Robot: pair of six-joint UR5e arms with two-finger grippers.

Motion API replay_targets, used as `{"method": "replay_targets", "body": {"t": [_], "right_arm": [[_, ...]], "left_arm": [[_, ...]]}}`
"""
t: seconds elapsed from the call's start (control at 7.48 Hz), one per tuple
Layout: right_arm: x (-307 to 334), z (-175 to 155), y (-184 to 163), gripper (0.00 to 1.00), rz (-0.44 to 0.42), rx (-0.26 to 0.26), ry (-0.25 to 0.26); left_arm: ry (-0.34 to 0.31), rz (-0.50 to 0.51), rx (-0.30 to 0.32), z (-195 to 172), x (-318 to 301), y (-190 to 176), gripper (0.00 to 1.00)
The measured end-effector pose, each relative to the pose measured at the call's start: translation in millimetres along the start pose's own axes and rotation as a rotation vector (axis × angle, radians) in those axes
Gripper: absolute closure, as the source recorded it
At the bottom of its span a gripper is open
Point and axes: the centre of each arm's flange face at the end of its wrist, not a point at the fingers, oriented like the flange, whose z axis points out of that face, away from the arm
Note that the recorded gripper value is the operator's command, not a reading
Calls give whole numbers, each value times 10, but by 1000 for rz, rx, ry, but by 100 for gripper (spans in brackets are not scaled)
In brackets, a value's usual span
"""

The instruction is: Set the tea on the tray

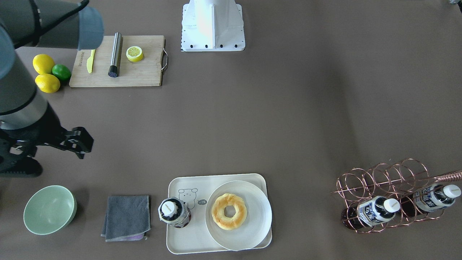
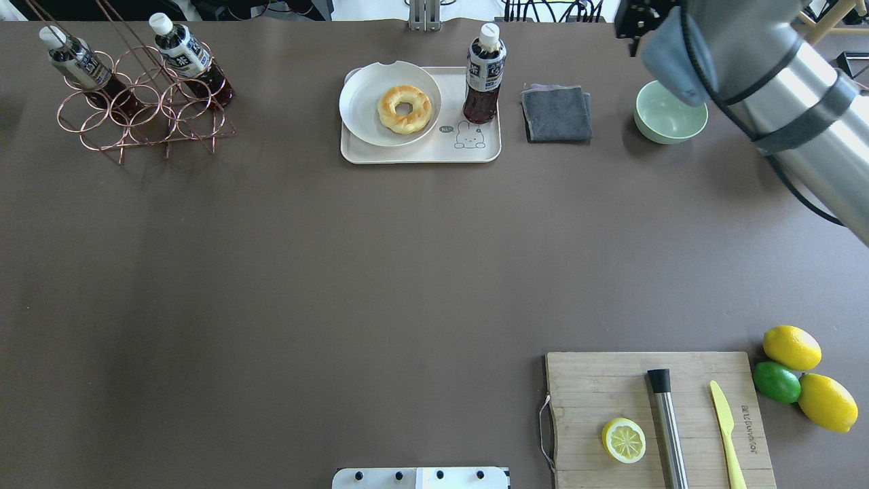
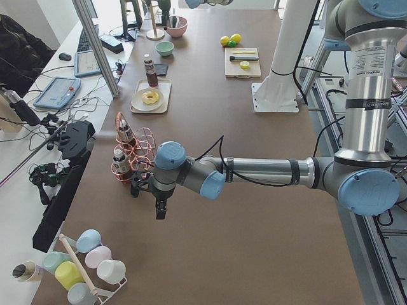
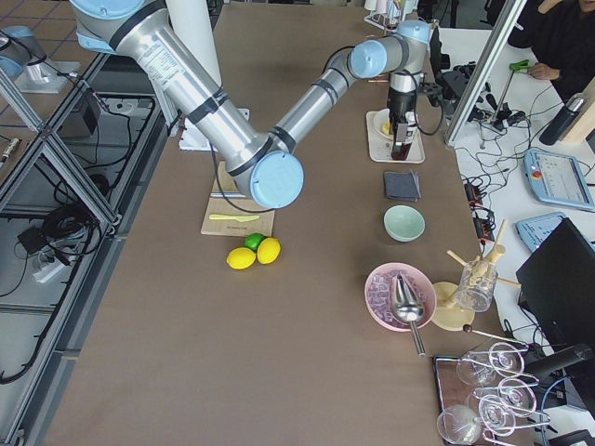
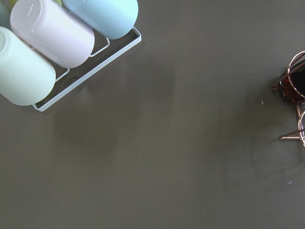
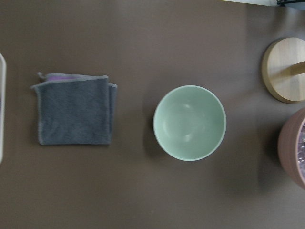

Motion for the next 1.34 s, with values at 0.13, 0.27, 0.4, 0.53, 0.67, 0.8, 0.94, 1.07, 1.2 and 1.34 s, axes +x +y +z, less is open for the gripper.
{"method": "replay_targets", "body": {"t": [0.13, 0.27, 0.4, 0.53, 0.67, 0.8, 0.94, 1.07, 1.2, 1.34], "right_arm": [[788, 191, 21, 0, -39, -26, 38], [1591, 382, 73, 0, -79, -61, 74], [2292, 568, 172, 0, -117, -102, 101], [2818, 735, 303, 0, -125, -139, 119], [3261, 851, 448, 0, -117, -167, 124], [3659, 932, 608, 0, -127, -175, 94], [3953, 1067, 800, 0, -119, -166, 7], [4167, 1235, 988, 0, -115, -144, -64], [4329, 1416, 1134, 0, -111, -136, -98], [4473, 1600, 1249, 0, -104, -138, -114]], "left_arm": [[0, -5, -7, 17, -41, 43, 3], [-1, -9, -12, 40, -80, 80, 3], [-1, -9, -13, 49, -98, 100, 3], [-2, -5, -15, 57, -109, 107, 3], [-5, 12, -20, 81, -127, 106, 3], [-8, 31, -24, 103, -138, 94, 3], [-8, 42, -25, 106, -131, 80, 3], [-8, 44, -28, 112, -136, 81, 3], [-8, 41, -31, 118, -151, 103, 3], [3, 35, -43, 121, -157, 130, 3]]}}
